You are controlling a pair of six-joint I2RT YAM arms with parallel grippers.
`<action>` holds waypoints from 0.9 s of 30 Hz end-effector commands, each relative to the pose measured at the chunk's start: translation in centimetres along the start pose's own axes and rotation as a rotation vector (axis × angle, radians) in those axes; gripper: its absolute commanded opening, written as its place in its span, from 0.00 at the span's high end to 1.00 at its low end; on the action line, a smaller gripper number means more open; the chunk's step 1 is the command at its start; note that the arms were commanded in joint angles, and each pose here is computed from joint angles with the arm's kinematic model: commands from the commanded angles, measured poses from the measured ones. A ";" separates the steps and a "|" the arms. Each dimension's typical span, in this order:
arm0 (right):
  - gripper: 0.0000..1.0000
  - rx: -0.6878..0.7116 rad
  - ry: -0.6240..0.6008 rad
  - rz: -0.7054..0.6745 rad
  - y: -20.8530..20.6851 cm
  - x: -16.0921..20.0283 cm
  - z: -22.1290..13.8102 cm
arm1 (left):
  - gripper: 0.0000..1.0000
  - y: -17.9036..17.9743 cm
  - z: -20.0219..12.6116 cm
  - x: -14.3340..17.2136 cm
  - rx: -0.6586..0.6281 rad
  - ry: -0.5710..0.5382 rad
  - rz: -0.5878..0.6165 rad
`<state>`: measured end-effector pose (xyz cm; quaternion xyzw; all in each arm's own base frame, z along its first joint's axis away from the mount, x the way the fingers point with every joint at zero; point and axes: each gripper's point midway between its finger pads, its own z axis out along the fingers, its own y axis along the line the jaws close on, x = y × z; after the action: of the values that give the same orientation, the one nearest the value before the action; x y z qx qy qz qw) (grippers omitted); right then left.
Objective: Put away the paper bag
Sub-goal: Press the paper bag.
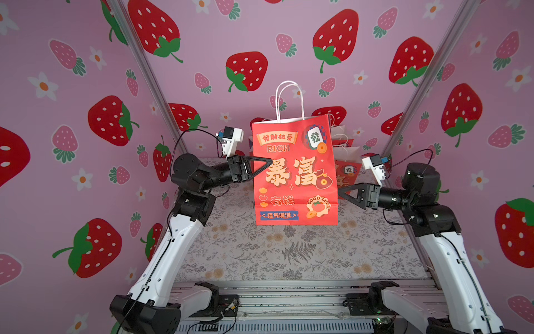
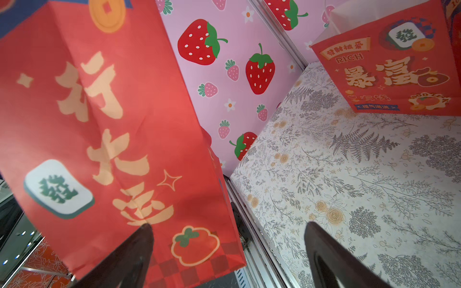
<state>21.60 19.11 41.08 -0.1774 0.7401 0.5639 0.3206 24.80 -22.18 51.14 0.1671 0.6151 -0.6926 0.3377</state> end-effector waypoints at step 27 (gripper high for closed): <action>0.06 -0.168 -0.004 -0.165 7.7 -4.1 1.8 | 1.00 3.4 0.5 2.5 -0.061 0.067 -0.024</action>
<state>21.31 22.48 46.71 -0.2465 0.6998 0.5718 0.3502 25.40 -23.57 48.13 0.1624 0.6408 -0.6855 0.3050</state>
